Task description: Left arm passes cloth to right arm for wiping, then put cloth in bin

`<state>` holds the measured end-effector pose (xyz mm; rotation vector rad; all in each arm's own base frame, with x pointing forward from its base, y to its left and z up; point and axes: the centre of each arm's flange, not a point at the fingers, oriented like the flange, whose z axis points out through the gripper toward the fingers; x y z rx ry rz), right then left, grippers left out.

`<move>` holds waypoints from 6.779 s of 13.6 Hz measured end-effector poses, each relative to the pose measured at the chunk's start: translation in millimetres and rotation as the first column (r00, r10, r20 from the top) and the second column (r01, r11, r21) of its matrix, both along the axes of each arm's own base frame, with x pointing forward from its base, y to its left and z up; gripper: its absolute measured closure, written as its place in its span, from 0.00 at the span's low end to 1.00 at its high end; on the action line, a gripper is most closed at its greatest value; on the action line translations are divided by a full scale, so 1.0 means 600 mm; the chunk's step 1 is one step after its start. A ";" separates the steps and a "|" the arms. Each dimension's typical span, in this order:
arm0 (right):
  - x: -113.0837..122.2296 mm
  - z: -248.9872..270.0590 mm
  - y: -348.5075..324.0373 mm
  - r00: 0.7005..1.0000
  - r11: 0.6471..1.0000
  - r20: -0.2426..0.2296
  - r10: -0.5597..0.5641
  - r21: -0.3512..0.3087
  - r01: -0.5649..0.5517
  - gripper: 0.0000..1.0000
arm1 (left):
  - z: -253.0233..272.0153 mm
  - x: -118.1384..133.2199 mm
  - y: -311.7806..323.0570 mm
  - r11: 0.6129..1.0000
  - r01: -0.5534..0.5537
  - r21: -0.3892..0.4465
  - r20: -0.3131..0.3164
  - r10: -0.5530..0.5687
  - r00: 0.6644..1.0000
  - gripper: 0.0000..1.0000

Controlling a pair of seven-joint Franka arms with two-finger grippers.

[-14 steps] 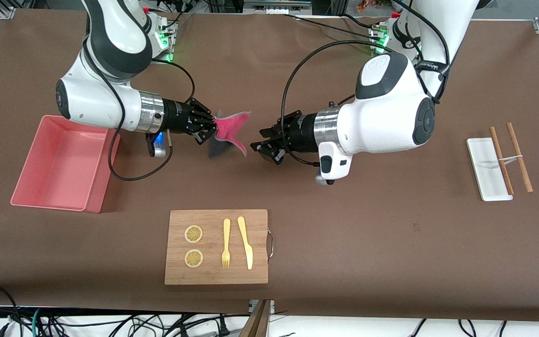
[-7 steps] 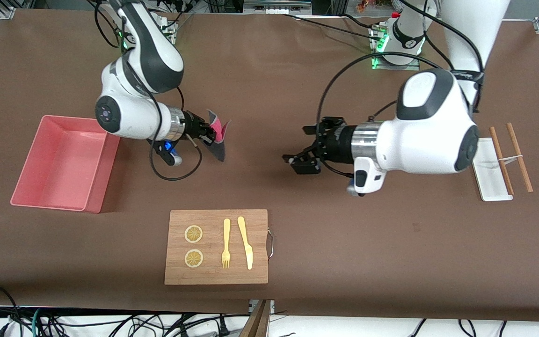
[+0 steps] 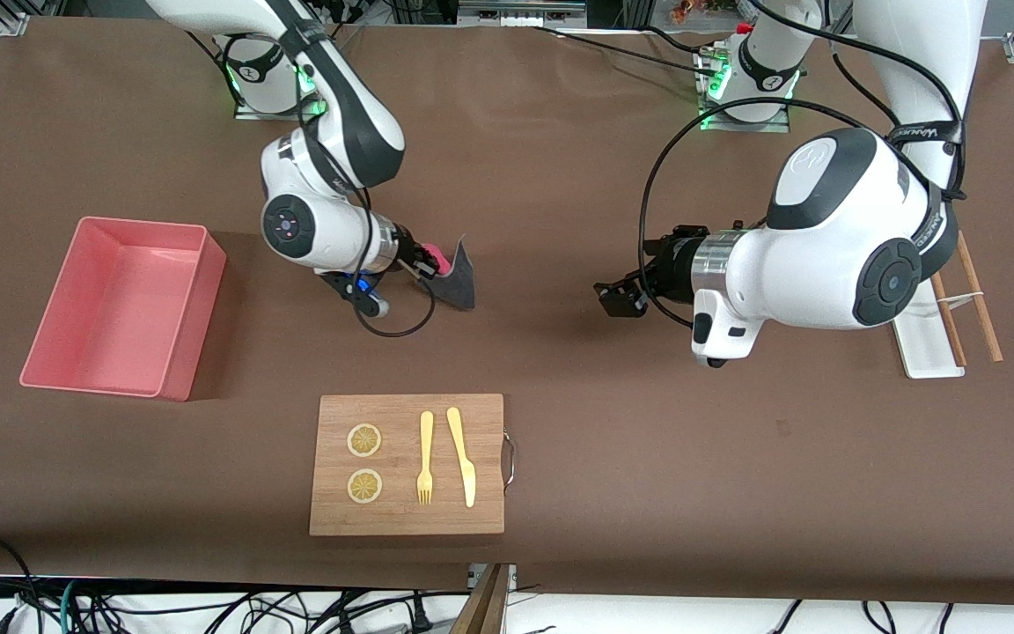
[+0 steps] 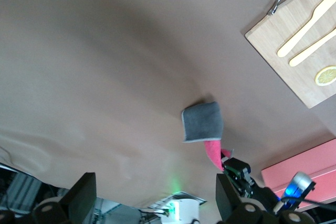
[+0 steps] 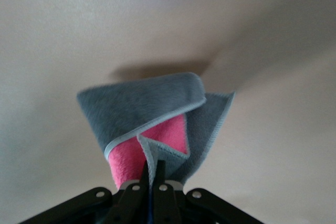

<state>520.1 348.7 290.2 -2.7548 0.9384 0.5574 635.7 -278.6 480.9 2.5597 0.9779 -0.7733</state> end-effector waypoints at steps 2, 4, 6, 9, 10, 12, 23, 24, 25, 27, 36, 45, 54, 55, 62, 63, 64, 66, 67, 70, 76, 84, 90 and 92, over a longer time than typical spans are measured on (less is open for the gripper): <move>-0.004 -0.035 0.012 1.000 1.000 0.003 0.015 -0.003 -0.015 0.98 | -0.009 0.003 0.035 0.996 0.065 0.059 0.057 -0.069 0.996 0.00; 0.000 -0.075 0.005 0.999 0.999 0.007 0.051 -0.001 -0.051 0.98 | -0.012 0.003 0.058 0.976 0.177 0.127 0.127 -0.193 0.973 0.00; 0.013 -0.106 -0.020 0.996 0.996 0.013 0.092 0.003 -0.092 0.98 | -0.012 0.003 0.097 0.946 0.292 0.140 0.174 -0.314 0.933 0.00; 0.062 -0.126 -0.117 0.985 0.986 0.046 0.167 0.017 -0.168 0.98 | 0.011 -0.002 0.250 0.885 0.435 0.165 0.238 -0.464 0.854 0.00; 0.077 -0.128 -0.164 0.978 0.979 0.041 0.206 0.008 -0.206 0.98 | 0.033 -0.018 0.301 0.863 0.472 0.181 0.257 -0.505 0.824 0.00; 0.100 -0.126 -0.262 0.954 0.954 0.004 0.299 -0.030 -0.298 0.98 | 0.093 -0.066 0.364 0.816 0.525 0.244 0.285 -0.577 0.765 0.00; 0.133 -0.079 -0.378 0.811 0.801 -0.016 0.585 -0.144 -0.581 0.98 | 0.107 -0.210 0.418 0.733 0.459 0.502 0.369 -0.661 0.653 0.00; 0.129 -0.078 -0.348 0.817 0.806 -0.014 0.577 -0.155 -0.572 0.98 | 0.108 -0.204 0.428 0.738 0.451 0.503 0.375 -0.656 0.656 0.00; 0.123 -0.079 -0.309 0.826 0.813 -0.007 0.563 -0.172 -0.556 0.98 | 0.109 -0.196 0.438 0.742 0.444 0.501 0.379 -0.650 0.659 0.00; 0.102 -0.093 -0.215 0.852 0.833 0.016 0.523 -0.221 -0.507 0.98 | 0.111 -0.176 0.456 0.753 0.432 0.496 0.388 -0.637 0.666 0.00; 0.038 -0.070 0.079 0.957 0.957 0.120 0.263 -0.156 -0.243 0.98 | 0.153 -0.160 0.483 0.770 0.420 0.480 0.382 -0.615 0.690 0.00; 0.042 -0.111 0.103 0.988 0.995 0.123 0.098 -0.015 -0.097 0.98 | 0.158 -0.155 0.487 0.772 0.447 0.453 0.352 -0.615 0.706 0.00; 0.172 -0.185 -0.296 0.907 0.905 -0.008 0.421 -0.060 -0.421 0.98 | 0.152 -0.139 0.482 0.771 0.456 0.445 0.354 -0.618 0.702 0.00; 0.179 -0.182 -0.334 0.890 0.889 -0.008 0.455 -0.058 -0.455 0.98 | 0.150 -0.138 0.482 0.772 0.456 0.443 0.353 -0.618 0.702 0.00; 0.204 -0.009 -0.411 0.848 0.848 0.014 0.531 -0.024 -0.530 0.98 | 0.150 -0.130 0.484 0.773 0.456 0.441 0.357 -0.617 0.701 0.00; 0.205 0.049 -0.424 0.847 0.847 0.009 0.531 -0.022 -0.531 0.98 | 0.148 -0.128 0.484 0.774 0.457 0.439 0.357 -0.617 0.701 0.00; 0.204 0.109 -0.440 0.846 0.846 -0.003 0.533 -0.025 -0.533 0.98 | 0.147 -0.125 0.484 0.774 0.457 0.438 0.358 -0.617 0.701 0.00; 0.197 0.210 -0.475 0.839 0.838 -0.027 0.544 -0.030 -0.545 0.98 | 0.151 -0.116 0.487 0.776 0.454 0.438 0.367 -0.615 0.698 0.00; 0.194 0.249 -0.492 0.832 0.831 -0.036 0.554 -0.030 -0.555 0.98 | 0.152 -0.111 0.488 0.777 0.452 0.437 0.370 -0.614 0.697 0.00; 0.187 0.313 -0.567 0.793 0.792 -0.059 0.607 -0.039 -0.609 0.98 | 0.152 -0.104 0.489 0.779 0.451 0.436 0.374 -0.613 0.696 0.00; 0.176 0.287 -0.794 0.725 0.727 -0.110 0.679 -0.029 -0.686 0.98 | 0.152 -0.099 0.489 0.779 0.452 0.434 0.377 -0.612 0.695 0.00; 0.167 0.059 -0.844 0.714 0.723 -0.133 0.687 0.026 -0.691 0.98 | 0.154 -0.088 0.492 0.782 0.448 0.433 0.385 -0.610 0.693 0.00; 0.155 -0.042 -0.816 0.743 0.748 -0.082 0.664 0.080 -0.659 0.83 | 0.156 -0.093 0.493 0.783 0.464 0.414 0.360 -0.609 0.707 0.00; 0.165 -0.031 -0.813 0.745 0.748 -0.057 0.664 0.064 -0.661 0.63 | 0.161 -0.094 0.494 0.783 0.465 0.412 0.358 -0.609 0.708 0.00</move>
